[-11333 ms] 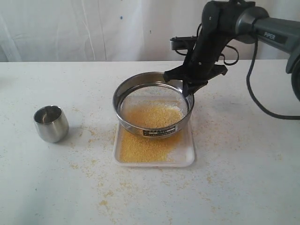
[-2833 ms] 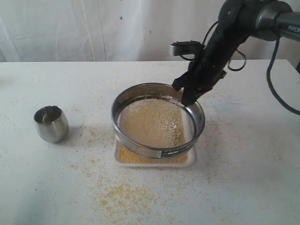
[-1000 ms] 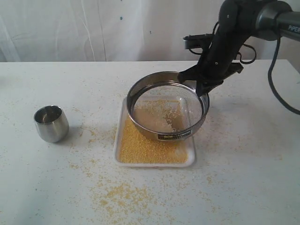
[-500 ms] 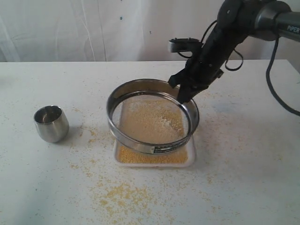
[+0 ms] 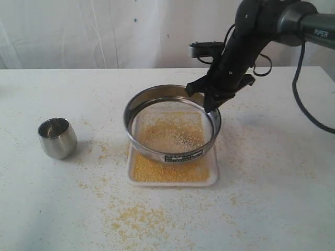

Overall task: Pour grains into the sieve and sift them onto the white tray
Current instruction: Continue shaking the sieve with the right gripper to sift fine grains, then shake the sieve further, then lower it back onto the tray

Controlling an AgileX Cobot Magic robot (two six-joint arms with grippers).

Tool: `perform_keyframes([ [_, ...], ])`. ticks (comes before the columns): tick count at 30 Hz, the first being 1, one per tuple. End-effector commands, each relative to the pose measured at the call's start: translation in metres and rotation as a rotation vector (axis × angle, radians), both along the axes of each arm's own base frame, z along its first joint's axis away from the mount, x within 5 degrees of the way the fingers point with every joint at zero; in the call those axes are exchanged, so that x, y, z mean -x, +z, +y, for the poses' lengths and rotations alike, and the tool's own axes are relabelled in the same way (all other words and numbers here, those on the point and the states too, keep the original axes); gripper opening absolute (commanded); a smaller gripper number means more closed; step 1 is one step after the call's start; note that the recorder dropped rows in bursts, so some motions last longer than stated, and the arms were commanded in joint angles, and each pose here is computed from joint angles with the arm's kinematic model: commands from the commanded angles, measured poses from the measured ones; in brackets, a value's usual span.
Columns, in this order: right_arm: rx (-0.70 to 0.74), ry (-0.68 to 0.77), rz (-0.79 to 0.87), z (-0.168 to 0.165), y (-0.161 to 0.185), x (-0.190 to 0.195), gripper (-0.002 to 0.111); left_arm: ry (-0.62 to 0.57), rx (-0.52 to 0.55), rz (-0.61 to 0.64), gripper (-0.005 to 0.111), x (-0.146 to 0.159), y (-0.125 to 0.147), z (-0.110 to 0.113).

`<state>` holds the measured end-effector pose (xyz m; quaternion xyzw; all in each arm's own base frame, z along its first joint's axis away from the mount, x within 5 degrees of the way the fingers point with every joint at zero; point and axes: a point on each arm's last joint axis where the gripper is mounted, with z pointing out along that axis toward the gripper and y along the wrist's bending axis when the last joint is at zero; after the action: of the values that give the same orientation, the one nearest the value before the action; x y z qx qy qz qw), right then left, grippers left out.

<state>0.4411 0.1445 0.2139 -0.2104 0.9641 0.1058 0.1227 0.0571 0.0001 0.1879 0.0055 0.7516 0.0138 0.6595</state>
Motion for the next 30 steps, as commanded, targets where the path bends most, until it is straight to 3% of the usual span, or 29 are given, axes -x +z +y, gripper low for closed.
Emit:
perform_keyframes([
  [1,-0.194,0.334,0.027,0.013,0.013,0.015,0.0,0.002,0.012,-0.008,0.0,0.0,0.0,0.0],
  [3,-0.057,0.115,-0.043,0.0,0.01,0.001,0.0,0.002,0.012,-0.008,0.0,0.0,0.0,0.0],
  [4,0.056,-0.121,-0.066,-0.014,0.008,-0.007,0.0,0.002,0.012,-0.008,0.0,0.0,0.0,0.0],
  [5,0.076,-0.158,-0.052,-0.016,0.007,-0.006,0.0,0.002,0.012,-0.008,0.0,0.0,0.0,0.0],
  [6,0.052,-0.063,-0.019,-0.01,0.007,-0.001,0.0,0.002,0.012,-0.008,0.0,0.0,0.0,0.0],
  [7,-0.066,0.212,0.061,0.004,0.007,0.013,0.0,0.002,0.012,-0.008,0.0,0.0,0.0,0.0],
  [8,-0.122,0.315,0.039,0.01,0.01,0.015,0.0,0.002,0.012,-0.008,0.0,0.0,0.0,0.0],
  [9,-0.139,0.328,0.035,0.012,0.01,0.015,0.0,0.002,0.012,-0.008,0.0,0.0,0.0,0.0],
  [10,-0.115,0.273,0.005,0.01,0.01,0.01,0.0,0.002,0.012,-0.008,0.0,0.0,0.0,0.0],
  [11,0.006,0.066,-0.079,-0.003,0.009,-0.003,0.0,0.002,0.012,-0.008,0.0,0.0,0.0,0.0],
  [13,0.088,-0.159,-0.083,-0.015,0.008,-0.008,0.0,0.002,0.012,-0.008,0.0,0.0,0.0,0.0],
  [14,0.056,-0.107,-0.052,-0.008,0.007,-0.004,0.0,0.002,0.012,-0.008,0.0,0.0,0.0,0.0],
  [15,-0.061,0.129,0.014,0.006,0.009,0.007,0.0,0.002,0.012,-0.008,0.0,0.0,0.0,0.0],
  [16,-0.116,0.249,0.002,0.013,0.01,0.01,0.0,0.002,0.012,-0.008,0.0,0.0,0.0,0.0],
  [17,-0.133,0.281,-0.027,0.015,0.011,0.009,0.0,0.002,0.012,-0.008,0.0,0.0,0.0,0.0],
  [20,0.012,-0.15,-0.109,-0.005,0.01,-0.01,0.0,0.002,0.012,-0.008,0.0,0.0,0.0,0.0],
  [21,-0.004,-0.121,-0.063,-0.001,0.009,-0.005,0.0,0.002,0.012,-0.008,0.0,0.0,0.0,0.0],
  [22,-0.073,0.05,-0.012,0.01,0.009,0.004,0.0,0.002,0.012,-0.008,0.0,0.0,0.0,0.0],
  [23,-0.176,0.319,0.015,0.023,0.012,0.016,0.0,0.002,0.012,-0.008,0.0,0.0,0.0,0.0],
  [24,-0.193,0.357,0.004,0.024,0.013,0.016,0.0,0.002,0.012,-0.008,0.0,0.0,0.0,0.0],
  [26,-0.114,0.218,-0.067,0.017,0.012,0.005,0.0,0.002,0.012,-0.008,0.0,0.0,0.0,0.0],
  [29,0.079,-0.194,-0.13,-0.008,0.009,-0.01,0.0,0.002,0.012,-0.008,0.0,0.0,0.0,0.0],
  [30,0.075,-0.183,-0.101,-0.006,0.008,-0.007,0.0,0.002,0.012,-0.008,0.0,0.0,0.0,0.0],
])
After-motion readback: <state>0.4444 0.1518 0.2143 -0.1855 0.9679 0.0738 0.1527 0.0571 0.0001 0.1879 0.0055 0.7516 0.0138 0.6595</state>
